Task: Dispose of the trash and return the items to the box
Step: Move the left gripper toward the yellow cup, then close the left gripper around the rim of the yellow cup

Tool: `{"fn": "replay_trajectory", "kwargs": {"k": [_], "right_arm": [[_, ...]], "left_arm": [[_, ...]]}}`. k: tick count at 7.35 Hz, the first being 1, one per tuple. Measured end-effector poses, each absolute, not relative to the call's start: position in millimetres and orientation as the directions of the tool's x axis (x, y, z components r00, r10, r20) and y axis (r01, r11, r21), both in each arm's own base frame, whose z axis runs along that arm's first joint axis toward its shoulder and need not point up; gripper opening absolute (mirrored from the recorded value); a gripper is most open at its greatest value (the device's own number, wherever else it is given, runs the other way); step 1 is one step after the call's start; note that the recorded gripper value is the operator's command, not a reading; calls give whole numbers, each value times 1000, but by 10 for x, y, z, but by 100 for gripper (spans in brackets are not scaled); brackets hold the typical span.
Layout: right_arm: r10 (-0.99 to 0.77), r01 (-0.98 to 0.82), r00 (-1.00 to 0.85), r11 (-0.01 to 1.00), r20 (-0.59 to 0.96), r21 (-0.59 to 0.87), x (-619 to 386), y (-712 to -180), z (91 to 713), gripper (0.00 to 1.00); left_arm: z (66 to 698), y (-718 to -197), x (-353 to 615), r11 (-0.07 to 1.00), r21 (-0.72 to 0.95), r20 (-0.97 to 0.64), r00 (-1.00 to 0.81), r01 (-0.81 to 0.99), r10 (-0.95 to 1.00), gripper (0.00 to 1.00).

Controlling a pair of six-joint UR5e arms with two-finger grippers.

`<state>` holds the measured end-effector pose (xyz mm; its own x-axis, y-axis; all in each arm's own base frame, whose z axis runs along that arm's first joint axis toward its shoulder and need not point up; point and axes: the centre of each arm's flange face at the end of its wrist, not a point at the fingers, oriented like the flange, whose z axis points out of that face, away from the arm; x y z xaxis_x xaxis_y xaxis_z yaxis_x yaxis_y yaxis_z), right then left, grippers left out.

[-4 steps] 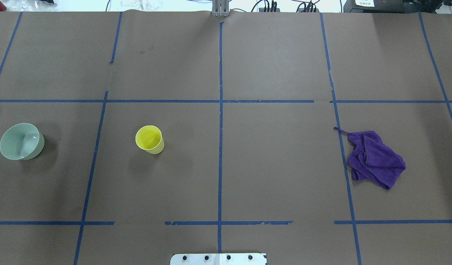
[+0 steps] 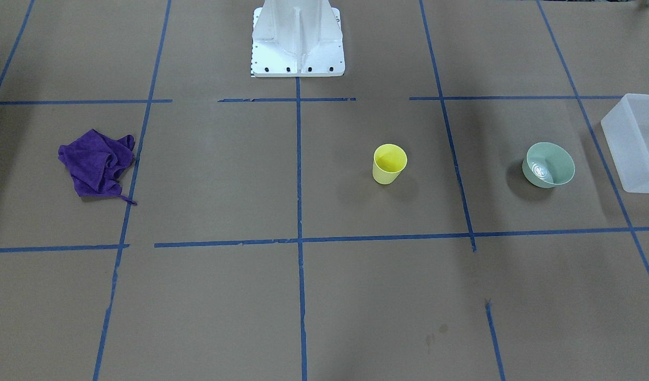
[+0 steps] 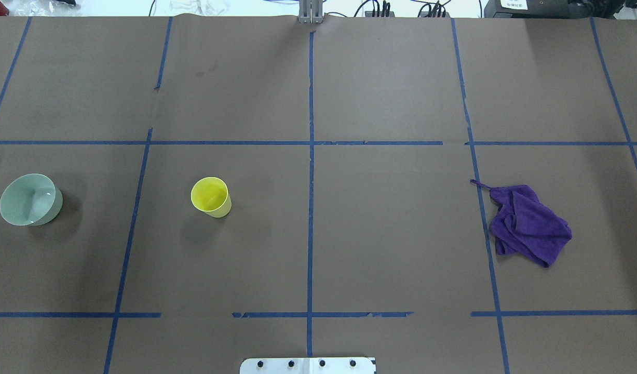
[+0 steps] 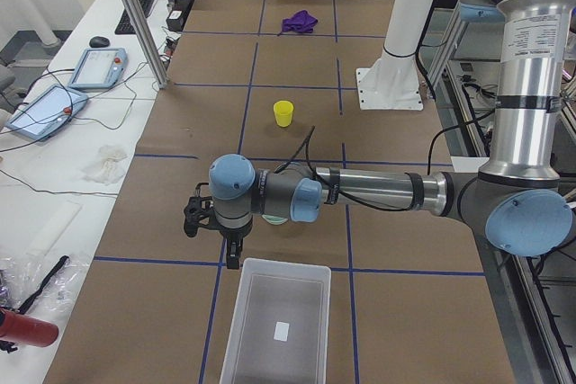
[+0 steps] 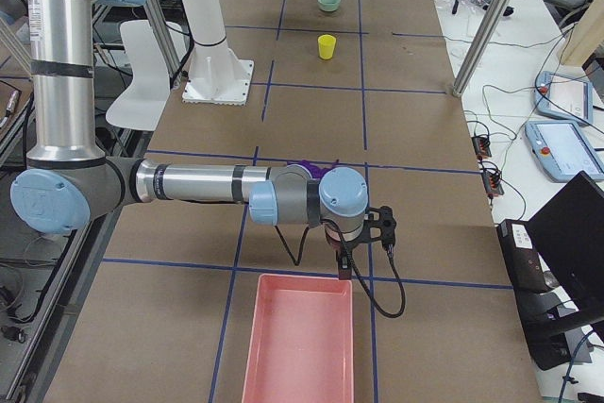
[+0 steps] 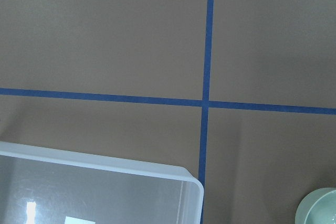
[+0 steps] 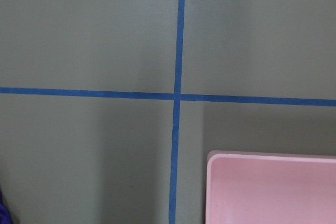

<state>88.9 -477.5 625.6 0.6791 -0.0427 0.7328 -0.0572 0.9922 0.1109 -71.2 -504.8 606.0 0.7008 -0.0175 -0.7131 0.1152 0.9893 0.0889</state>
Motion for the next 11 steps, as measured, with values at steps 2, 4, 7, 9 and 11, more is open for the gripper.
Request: {"fn": "replay_trajectory", "kwargs": {"k": [2,4,7,9,11], "right_arm": [[-71,-59,676,987,734,150,831,-4808,5976,100],[-75,-61,669,986,739,155,787,-4813,5885,100],[-63,-62,659,989,749,138,762,-4772,5942,100],[-62,-62,656,989,752,135,755,-4769,5948,100],[-63,-62,657,989,752,137,754,-4781,5936,100]], "left_arm": [[5363,-5089,-540,972,216,-710,698,94,91,100],[4611,-5133,85,955,279,-738,659,99,147,100],[3672,-5060,1503,963,213,-795,602,164,74,98],[3440,-4840,2450,964,145,-829,559,221,-4,98],[3392,-4606,3174,961,100,-846,531,257,-54,98]]}}
